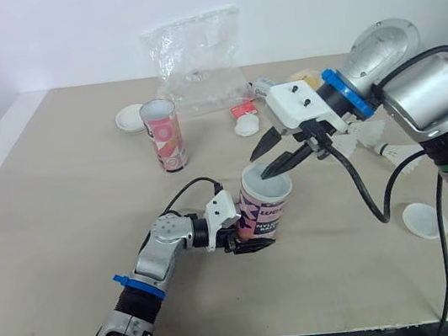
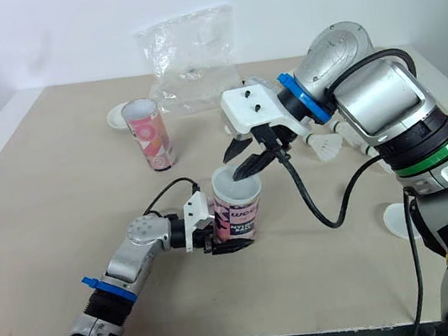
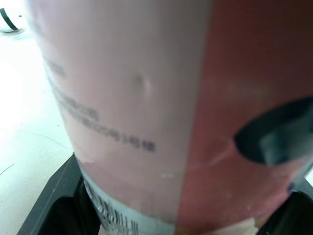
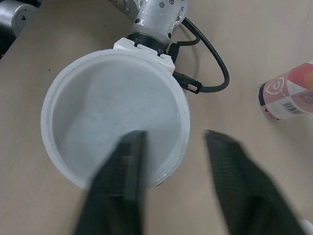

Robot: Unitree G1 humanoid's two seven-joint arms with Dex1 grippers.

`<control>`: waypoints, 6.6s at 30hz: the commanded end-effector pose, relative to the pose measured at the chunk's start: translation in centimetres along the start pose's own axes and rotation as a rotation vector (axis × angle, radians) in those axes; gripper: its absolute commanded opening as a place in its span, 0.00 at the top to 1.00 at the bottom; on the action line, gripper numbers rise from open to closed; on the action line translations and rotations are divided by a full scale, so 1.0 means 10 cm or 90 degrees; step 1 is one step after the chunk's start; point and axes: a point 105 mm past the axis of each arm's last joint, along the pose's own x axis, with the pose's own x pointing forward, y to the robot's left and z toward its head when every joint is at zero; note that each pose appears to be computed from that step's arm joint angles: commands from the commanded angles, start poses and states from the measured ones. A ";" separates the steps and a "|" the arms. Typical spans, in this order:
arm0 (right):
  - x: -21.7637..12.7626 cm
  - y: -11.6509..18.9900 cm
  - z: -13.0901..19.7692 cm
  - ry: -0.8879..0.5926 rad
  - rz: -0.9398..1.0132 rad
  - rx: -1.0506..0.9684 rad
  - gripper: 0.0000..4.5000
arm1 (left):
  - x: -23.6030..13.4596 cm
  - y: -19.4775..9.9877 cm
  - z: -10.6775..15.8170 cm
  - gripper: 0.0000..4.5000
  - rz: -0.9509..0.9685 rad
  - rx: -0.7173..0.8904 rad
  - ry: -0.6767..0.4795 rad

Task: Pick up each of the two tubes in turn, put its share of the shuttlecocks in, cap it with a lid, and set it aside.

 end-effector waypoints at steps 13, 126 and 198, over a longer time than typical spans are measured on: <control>-0.57 -0.14 0.30 -0.317 -0.144 0.187 0.54 | 0.01 -0.14 -0.37 0.26 -0.016 -0.071 0.072; 0.71 1.05 -1.00 -0.380 -0.203 0.329 0.00 | -0.22 -0.09 -0.26 0.02 0.028 0.004 0.029; 1.50 0.79 -0.69 -0.436 -0.184 0.270 0.36 | -0.91 -0.09 -0.03 0.00 0.093 0.063 0.035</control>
